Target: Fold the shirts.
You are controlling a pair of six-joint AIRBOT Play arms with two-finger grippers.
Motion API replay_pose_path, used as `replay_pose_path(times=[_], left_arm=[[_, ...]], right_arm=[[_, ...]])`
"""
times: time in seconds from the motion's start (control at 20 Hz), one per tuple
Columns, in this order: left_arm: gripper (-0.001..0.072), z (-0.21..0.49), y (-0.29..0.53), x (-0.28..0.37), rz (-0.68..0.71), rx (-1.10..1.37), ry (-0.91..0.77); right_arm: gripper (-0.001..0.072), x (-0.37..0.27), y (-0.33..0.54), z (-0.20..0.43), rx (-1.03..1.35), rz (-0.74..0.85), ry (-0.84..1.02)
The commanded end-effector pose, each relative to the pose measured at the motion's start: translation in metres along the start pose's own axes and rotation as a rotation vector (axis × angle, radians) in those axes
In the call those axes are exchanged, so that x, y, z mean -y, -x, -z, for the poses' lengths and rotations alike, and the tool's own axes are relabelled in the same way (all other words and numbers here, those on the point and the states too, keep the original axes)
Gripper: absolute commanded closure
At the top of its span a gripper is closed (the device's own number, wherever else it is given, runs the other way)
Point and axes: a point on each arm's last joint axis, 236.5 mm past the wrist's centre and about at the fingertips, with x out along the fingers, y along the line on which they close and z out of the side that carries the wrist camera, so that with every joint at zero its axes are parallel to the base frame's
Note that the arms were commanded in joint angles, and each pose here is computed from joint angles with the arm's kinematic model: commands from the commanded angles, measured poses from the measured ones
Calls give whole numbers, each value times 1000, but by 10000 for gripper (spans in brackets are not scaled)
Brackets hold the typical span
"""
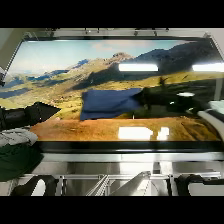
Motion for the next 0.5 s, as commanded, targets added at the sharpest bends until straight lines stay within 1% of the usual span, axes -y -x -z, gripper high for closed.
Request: replay_pose_path(times=[0.0, 0.1, 0.15, 0.25, 0.3, 0.35, 0.45], left_arm=[[8, -7, 0, -3, -11, 30, 0], [8, -10, 0, -4, -16, 42, 0], [8, -11, 0, -4, -18, 47, 0], [8, -13, 1, -5, -21, 54, 0], [8, -14, 1, -5, -22, 58, 0], [8, -13, 1, -5, -22, 57, 0], [8, -13, 1, -6, -23, 57, -1]], right_arm=[[692, -7, 126, -61, 243, 144, 45], [693, 19, 251, -85, 496, 377, 19], [693, 34, 322, -85, 650, 505, -21], [693, 64, 447, -56, 920, 739, -150], [692, 81, 495, -28, 1002, 852, -229], [693, 98, 525, -1, 1033, 931, -313], [692, 141, 547, 46, 1002, 1032, -506]])
